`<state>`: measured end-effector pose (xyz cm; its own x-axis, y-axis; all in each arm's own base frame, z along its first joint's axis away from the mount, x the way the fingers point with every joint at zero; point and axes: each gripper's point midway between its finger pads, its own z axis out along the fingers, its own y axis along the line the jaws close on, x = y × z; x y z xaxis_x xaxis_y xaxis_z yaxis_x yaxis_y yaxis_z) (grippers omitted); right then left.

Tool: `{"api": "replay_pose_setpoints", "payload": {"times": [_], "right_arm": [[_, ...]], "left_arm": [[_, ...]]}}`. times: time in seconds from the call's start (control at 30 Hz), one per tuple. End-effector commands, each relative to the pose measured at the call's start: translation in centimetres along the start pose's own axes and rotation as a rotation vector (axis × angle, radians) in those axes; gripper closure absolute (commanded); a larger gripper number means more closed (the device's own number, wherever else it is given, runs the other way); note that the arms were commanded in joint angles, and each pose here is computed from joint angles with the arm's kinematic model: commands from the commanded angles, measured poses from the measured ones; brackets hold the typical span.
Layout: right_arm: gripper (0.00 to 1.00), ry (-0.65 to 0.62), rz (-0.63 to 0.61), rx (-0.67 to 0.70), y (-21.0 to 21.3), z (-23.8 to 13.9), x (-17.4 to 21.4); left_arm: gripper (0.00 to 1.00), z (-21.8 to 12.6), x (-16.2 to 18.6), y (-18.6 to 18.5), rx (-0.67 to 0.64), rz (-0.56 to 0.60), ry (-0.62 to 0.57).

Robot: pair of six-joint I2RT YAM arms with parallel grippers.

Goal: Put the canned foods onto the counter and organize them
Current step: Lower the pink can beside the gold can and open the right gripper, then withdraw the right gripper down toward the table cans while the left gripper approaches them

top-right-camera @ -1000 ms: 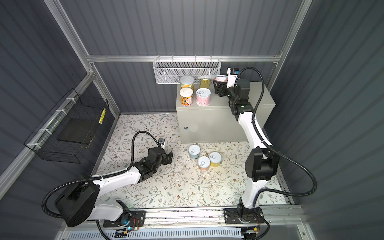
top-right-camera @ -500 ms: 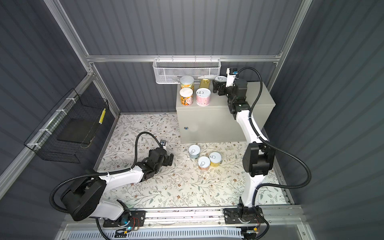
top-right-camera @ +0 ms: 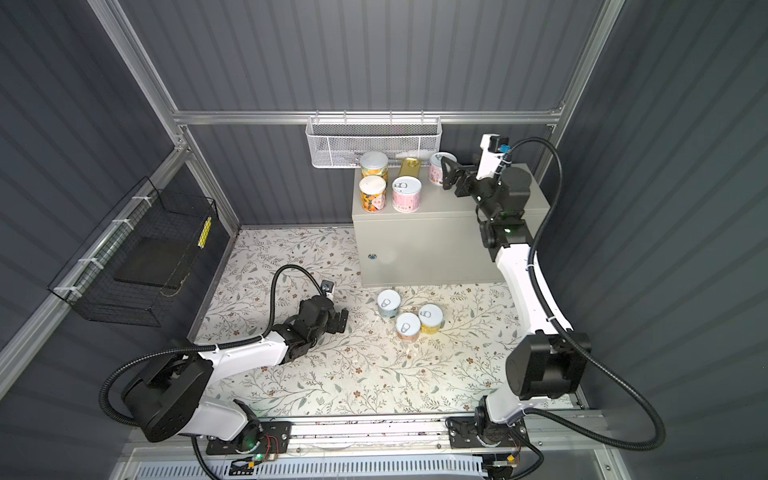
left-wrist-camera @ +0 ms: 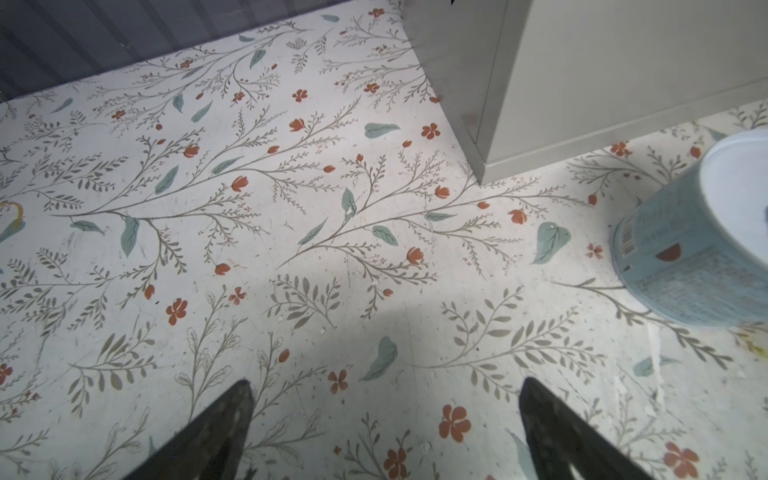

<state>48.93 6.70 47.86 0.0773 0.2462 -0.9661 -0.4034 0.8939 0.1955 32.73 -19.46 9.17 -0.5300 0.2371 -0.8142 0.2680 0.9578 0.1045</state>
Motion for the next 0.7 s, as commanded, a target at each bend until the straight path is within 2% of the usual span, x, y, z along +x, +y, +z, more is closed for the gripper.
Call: {"api": "replay_pose_setpoints", "payload": {"times": [0.0,0.33,0.67], "right_arm": [[0.01,0.046,0.124,-0.048,-0.5,-1.8,2.9],[0.01,0.117,0.089,0.098,-0.7,-9.1,7.1],[0.01,0.284,0.134,0.185,-0.4,-15.4,12.0]], "left_arm": [[0.0,-1.3,-1.7,0.6,0.008,-0.031,-0.062],[0.0,-2.7,-2.7,0.4,0.048,-0.064,-0.098],[0.0,-4.0,-3.6,-0.5,0.132,-0.097,-0.122]]}}
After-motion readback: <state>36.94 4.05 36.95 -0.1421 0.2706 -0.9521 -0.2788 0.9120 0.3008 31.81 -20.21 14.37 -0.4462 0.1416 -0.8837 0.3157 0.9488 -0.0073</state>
